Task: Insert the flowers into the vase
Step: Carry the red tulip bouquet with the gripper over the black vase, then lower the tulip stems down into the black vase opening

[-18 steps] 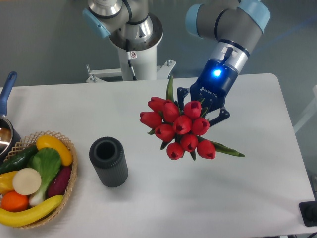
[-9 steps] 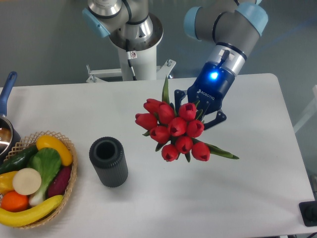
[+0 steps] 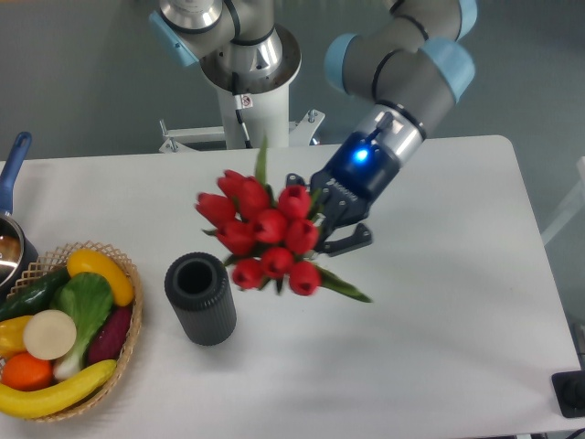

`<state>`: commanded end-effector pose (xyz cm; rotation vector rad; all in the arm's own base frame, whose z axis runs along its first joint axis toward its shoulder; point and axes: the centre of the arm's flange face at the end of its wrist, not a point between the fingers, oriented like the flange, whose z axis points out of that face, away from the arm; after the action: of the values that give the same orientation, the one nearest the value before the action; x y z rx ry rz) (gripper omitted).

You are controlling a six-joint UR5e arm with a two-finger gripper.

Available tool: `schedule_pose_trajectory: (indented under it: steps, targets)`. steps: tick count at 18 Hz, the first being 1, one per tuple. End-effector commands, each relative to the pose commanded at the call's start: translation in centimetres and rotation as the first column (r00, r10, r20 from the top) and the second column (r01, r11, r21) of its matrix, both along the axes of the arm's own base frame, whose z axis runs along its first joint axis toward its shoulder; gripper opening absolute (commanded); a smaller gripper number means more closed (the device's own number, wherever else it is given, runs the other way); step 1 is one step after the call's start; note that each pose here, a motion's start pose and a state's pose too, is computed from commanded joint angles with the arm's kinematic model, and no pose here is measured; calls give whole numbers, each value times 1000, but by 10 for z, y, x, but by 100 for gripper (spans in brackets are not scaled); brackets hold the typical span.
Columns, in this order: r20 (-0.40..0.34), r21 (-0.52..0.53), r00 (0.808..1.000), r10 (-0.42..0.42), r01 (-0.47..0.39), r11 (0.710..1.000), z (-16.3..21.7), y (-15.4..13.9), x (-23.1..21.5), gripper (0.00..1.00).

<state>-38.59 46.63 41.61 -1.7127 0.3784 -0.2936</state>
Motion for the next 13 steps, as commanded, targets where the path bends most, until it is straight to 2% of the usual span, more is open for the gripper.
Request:
schedule_pose_trajectory:
  steps: [4,9,13]
  targets:
    - [33,110,996,-77,73,991,0,5,24,14]
    - [52,243,987,-152,135,961,-18,4,55,14]
    - [71,252,980,-184,161,954,-26,7,79,14]
